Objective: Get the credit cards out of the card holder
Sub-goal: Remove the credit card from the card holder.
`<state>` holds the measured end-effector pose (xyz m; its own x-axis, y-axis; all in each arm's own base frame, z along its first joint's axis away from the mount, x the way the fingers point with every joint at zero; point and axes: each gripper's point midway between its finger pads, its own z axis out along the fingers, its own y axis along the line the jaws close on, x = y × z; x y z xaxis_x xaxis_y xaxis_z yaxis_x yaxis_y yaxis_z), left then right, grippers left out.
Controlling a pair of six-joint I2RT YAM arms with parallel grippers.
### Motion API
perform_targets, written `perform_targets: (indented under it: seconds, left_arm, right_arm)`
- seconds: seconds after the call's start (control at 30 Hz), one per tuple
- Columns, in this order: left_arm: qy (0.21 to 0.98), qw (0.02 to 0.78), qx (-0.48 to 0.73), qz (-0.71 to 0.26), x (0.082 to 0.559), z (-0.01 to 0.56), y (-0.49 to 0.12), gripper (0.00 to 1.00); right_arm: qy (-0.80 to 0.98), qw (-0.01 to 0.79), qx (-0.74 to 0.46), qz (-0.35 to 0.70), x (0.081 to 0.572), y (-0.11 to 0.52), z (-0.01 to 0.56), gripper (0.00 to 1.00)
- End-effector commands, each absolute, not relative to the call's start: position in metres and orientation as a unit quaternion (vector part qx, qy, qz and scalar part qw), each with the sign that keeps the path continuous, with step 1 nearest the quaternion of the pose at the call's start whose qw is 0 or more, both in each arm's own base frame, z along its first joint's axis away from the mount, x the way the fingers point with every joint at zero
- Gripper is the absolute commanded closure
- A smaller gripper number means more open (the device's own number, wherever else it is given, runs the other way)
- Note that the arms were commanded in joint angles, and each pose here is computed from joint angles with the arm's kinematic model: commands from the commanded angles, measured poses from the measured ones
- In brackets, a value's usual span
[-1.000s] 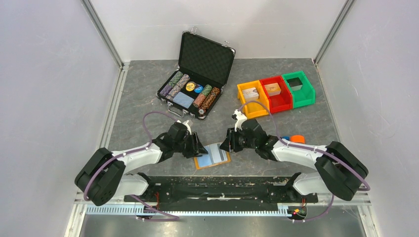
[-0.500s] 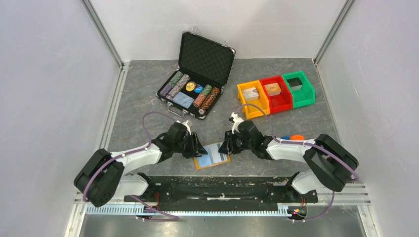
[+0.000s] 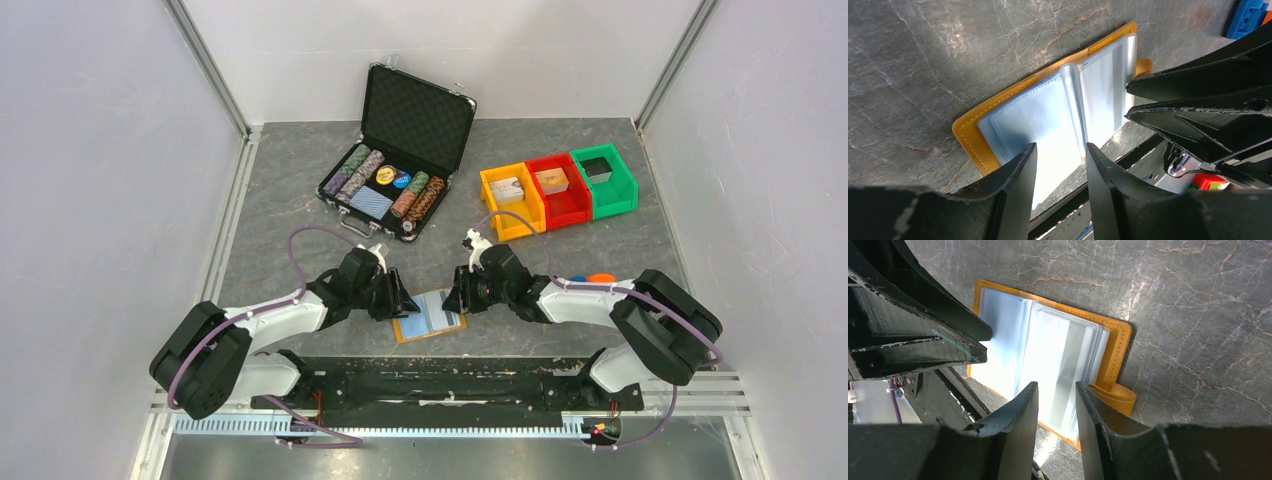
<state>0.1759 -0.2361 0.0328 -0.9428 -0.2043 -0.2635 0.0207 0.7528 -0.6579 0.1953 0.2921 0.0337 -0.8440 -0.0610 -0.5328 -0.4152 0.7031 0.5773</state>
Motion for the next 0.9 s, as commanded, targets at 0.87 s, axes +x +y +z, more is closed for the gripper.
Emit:
perform_targets:
  seconds: [0.87]
  left_arm:
    - [0.926, 0.156, -0.057, -0.339, 0.1725, 0.0269, -0.2318, 0.51]
  right_arm:
    - [0.881, 0.26, -0.143, 0.369, 0.2007, 0.3001, 0.0486, 0.65]
